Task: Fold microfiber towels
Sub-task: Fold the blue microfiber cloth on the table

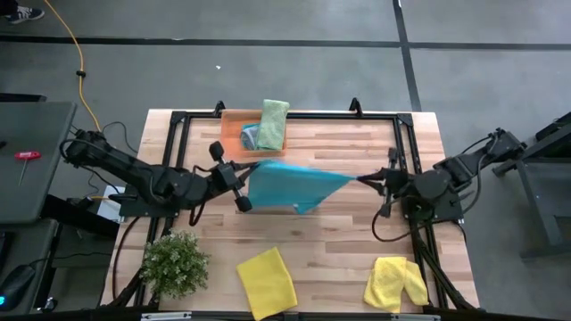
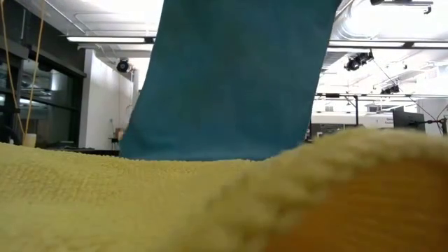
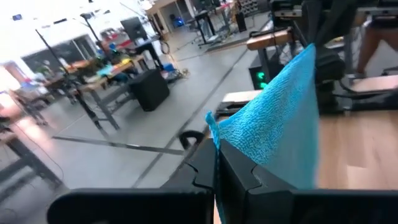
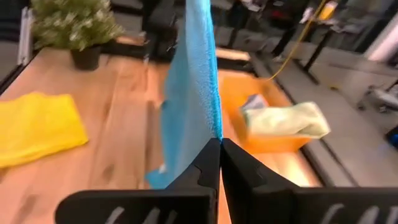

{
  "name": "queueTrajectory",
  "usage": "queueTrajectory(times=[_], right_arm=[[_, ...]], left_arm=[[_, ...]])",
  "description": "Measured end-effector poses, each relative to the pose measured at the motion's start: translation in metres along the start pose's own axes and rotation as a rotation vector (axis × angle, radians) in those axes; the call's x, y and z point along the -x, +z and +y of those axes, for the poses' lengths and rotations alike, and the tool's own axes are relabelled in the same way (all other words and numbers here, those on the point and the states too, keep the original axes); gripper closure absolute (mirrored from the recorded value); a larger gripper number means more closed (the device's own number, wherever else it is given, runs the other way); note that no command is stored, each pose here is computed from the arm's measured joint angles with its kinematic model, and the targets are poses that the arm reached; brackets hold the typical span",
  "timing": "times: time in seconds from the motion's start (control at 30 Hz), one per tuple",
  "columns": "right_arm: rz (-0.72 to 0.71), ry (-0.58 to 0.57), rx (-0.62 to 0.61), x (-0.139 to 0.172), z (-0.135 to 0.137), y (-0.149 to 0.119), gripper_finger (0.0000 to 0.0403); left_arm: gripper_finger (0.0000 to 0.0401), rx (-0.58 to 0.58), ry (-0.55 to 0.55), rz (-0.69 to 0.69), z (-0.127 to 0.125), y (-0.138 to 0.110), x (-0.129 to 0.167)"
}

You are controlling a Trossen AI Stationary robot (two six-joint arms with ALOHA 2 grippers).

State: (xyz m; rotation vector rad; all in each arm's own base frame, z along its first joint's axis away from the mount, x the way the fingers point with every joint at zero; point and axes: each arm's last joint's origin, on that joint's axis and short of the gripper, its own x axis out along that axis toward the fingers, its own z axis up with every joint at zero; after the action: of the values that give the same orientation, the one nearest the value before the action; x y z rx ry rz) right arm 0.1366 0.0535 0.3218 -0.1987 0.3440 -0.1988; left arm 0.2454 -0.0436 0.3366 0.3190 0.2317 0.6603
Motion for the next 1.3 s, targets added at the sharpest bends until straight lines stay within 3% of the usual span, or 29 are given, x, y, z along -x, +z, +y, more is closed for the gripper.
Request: queueTrajectory(times=[0.2, 0.3, 0.47, 0.6, 0.77, 0.9, 1.1, 1.3], right_arm=[[0.005, 0.181, -0.027, 0.000, 0.008, 0.000, 0.0403], [-0.032, 0.291, -0.038, 0.007, 0.010, 0.011, 0.0403], [-0.153, 0.358, -0.075, 0.032, 0.001, 0.047, 0.0403], [-0.201, 0.286, -0.092, 0.053, -0.016, 0.079, 0.0403], [-0.079, -0.014, -0.178, 0.061, -0.037, 0.086, 0.0403], [0.066, -0.096, -0.239, 0.052, -0.037, 0.066, 0.0403], [0.319, -0.166, -0.342, 0.025, -0.022, 0.010, 0.0403], [0.512, -0.128, -0.405, -0.006, 0.005, -0.058, 0.0402]], left_arm=[[0.0401, 0.168, -0.189, -0.028, -0.016, -0.005, 0.011], [0.0401, 0.231, -0.270, -0.114, -0.023, 0.007, 0.023], [0.0401, 0.301, -0.379, -0.228, -0.020, 0.038, 0.041], [0.0401, 0.342, -0.447, -0.292, -0.012, 0.058, 0.045], [0.0401, 0.313, -0.346, -0.295, 0.000, 0.060, 0.030], [0.0401, 0.307, -0.268, -0.161, -0.002, 0.037, 0.006], [0.0401, 0.376, -0.196, 0.038, -0.017, -0.033, -0.024], [0.0401, 0.431, -0.133, 0.208, -0.041, -0.112, -0.033]])
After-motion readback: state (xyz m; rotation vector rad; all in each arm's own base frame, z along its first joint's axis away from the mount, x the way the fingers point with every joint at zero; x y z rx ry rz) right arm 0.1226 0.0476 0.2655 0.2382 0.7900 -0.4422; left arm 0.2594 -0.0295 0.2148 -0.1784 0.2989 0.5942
